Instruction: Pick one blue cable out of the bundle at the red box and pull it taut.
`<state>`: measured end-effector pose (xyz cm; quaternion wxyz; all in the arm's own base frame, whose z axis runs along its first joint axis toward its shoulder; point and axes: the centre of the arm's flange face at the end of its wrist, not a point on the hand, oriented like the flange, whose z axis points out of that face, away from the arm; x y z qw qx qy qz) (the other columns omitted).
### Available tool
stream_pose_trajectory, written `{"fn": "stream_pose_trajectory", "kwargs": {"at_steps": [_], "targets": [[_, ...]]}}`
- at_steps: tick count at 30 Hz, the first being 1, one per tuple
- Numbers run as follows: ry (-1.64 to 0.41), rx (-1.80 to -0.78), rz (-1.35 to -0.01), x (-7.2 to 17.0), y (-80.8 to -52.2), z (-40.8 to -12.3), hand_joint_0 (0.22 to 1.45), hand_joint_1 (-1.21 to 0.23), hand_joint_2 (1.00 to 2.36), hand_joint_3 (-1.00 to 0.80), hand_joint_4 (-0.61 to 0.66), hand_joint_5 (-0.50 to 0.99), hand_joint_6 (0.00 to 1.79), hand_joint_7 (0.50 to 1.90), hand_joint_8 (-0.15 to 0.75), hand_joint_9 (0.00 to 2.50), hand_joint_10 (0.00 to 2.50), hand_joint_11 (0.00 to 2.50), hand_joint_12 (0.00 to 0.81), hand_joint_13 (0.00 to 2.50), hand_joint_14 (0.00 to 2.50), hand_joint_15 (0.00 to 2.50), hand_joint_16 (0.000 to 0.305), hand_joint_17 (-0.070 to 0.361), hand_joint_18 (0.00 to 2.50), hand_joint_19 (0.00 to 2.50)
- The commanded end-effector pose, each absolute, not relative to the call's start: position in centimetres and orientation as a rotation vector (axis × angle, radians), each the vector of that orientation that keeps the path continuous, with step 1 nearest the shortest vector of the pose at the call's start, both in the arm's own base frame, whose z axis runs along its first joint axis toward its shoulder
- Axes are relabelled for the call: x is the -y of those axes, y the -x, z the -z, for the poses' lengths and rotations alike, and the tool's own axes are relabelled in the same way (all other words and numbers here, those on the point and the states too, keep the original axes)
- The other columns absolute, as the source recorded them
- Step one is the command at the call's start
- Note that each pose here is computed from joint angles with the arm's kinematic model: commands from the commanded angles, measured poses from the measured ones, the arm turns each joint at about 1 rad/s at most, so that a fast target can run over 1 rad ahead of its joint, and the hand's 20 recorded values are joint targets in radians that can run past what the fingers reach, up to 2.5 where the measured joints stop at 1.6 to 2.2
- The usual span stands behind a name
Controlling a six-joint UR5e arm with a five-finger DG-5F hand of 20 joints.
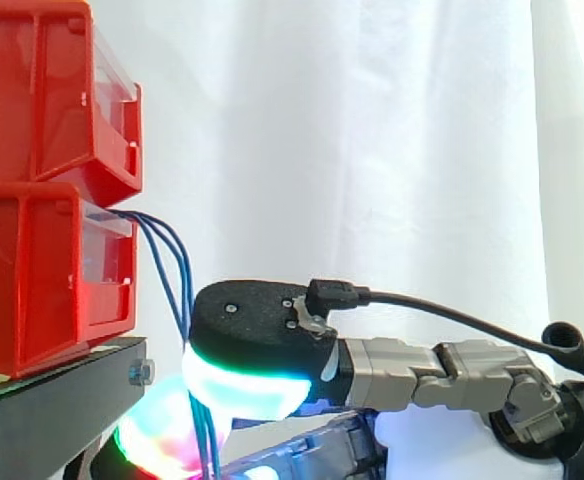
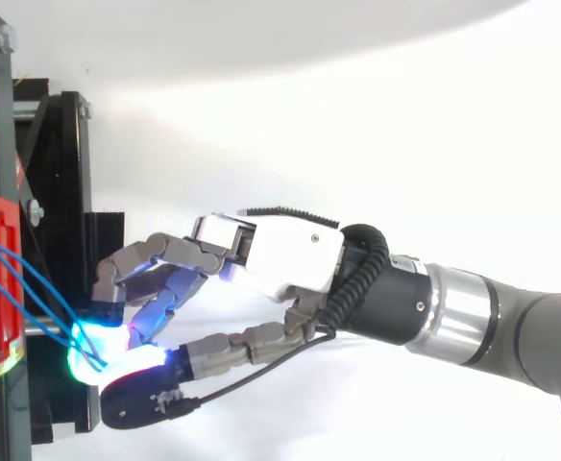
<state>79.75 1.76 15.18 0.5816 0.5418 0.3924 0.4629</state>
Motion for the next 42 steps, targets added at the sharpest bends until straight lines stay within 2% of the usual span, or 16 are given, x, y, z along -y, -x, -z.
{"fn": "stream_pose_trajectory", "kwargs": {"at_steps": [1,8,13,19,21,29,38,42], "targets": [[-1.332,-0.93,-1.109,-1.3,-79.1,-16.4,0.62,-0.8,1.01,0.06,-0.01,-0.15,0.91,0.99,0.374,1.11,0.01,1.22,0.405,0.62,0.01,0.31,0.063,0.142,0.59,0.33],[-1.398,-1.004,-1.037,0.0,-77.3,-19.3,0.62,-0.81,1.01,0.07,-0.02,-0.15,0.91,1.03,0.379,1.13,0.01,1.23,0.407,0.64,0.01,0.32,0.063,0.143,0.6,0.32],[-1.4,-1.012,-1.004,1.4,-76.3,-23.0,0.63,-0.82,1.01,0.08,-0.04,-0.15,0.91,1.05,0.374,1.13,0.01,1.24,0.405,0.64,0.01,0.31,0.062,0.14,0.59,0.32],[-1.394,-1.027,-0.976,2.2,-75.6,-24.9,0.64,-0.84,1.01,0.08,-0.07,-0.15,0.91,1.06,0.36,1.11,0.01,1.25,0.395,0.63,0.01,0.32,0.061,0.136,0.58,0.32],[-1.378,-1.029,-0.964,2.6,-75.3,-26.6,0.64,-0.85,1.01,0.07,-0.07,-0.15,0.91,1.06,0.355,1.11,0.01,1.25,0.391,0.62,0.01,0.32,0.059,0.134,0.58,0.32],[-1.371,-1.029,-0.959,2.7,-75.1,-27.3,0.66,-0.89,1.02,0.05,-0.1,-0.16,0.92,1.19,0.324,1.09,0.01,1.27,0.366,0.61,0.01,0.32,0.055,0.123,0.55,0.32],[-1.366,-1.028,-0.952,2.8,-75.2,-27.2,0.63,-0.84,1.01,0.06,-0.12,-0.15,0.92,1.15,0.337,1.14,0.01,1.25,0.391,0.63,0.01,0.32,0.061,0.137,0.58,0.33],[-1.367,-1.019,-0.952,2.8,-75.2,-27.2,0.62,-0.84,1.01,0.05,-0.11,-0.14,0.91,1.15,0.338,1.24,0.01,1.3,0.395,0.63,0.01,0.32,0.062,0.139,0.58,0.33]]}}
